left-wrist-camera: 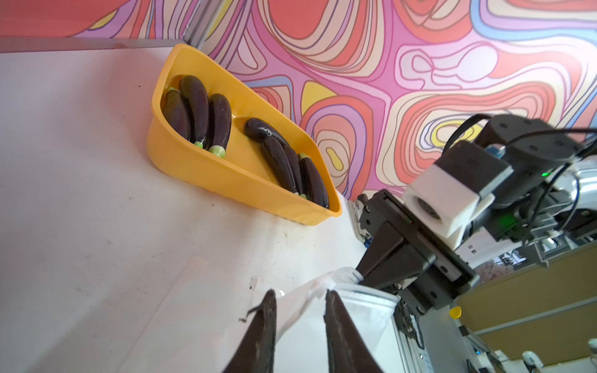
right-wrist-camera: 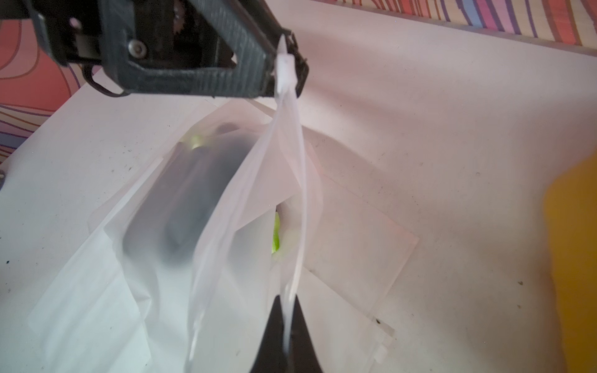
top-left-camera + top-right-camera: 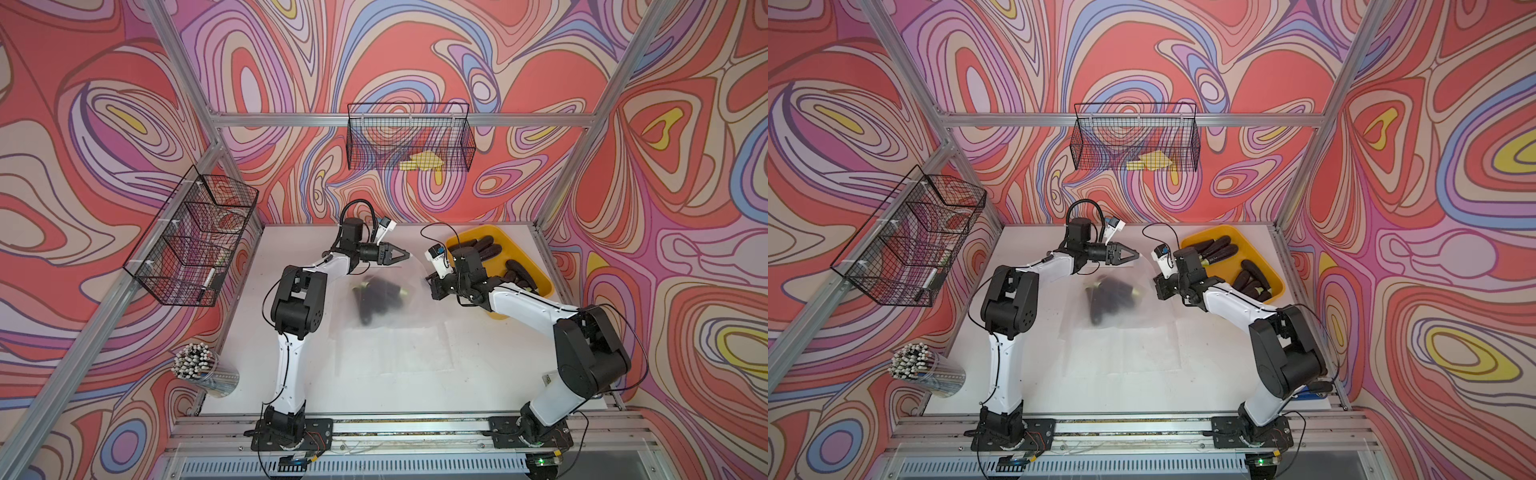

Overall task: Place the eggplant in a zip-top bag and seal the zipper
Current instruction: Adjust the zipper food storage bag in the zipper food storage bag.

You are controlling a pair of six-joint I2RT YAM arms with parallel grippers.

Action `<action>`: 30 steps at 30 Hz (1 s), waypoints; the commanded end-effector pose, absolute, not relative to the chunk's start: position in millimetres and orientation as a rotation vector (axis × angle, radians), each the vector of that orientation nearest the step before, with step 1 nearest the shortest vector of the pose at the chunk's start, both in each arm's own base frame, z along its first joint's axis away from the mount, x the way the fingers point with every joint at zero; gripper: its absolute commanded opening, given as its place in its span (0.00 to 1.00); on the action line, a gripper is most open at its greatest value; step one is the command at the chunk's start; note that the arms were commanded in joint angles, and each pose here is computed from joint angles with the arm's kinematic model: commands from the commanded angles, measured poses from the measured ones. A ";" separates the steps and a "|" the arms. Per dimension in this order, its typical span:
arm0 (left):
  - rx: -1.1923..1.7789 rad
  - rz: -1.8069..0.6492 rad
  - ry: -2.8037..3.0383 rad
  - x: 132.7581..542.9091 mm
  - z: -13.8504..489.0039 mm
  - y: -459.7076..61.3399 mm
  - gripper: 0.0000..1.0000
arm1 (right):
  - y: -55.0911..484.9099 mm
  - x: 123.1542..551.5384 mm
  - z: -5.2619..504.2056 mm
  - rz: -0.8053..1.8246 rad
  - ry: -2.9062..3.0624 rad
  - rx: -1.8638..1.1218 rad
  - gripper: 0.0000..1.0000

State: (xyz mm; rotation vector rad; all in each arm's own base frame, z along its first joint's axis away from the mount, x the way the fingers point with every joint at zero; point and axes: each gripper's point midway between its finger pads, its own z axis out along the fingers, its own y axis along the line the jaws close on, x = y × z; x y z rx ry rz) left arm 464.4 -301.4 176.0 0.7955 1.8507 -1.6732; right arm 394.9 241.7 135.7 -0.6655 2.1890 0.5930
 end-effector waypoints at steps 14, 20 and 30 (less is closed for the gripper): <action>0.861 -1.604 1.869 459.3 178.3 -305.7 0.27 | 244.4 401.6 148.0 0.582 2.138 -0.666 0.01; 0.862 -1.602 1.870 459.6 181.3 -305.7 0.25 | 244.2 402.2 145.1 0.580 2.144 -0.667 0.01; 0.854 -1.619 1.836 460.2 188.4 -308.3 0.00 | 244.5 401.5 145.0 0.584 2.147 -0.664 0.01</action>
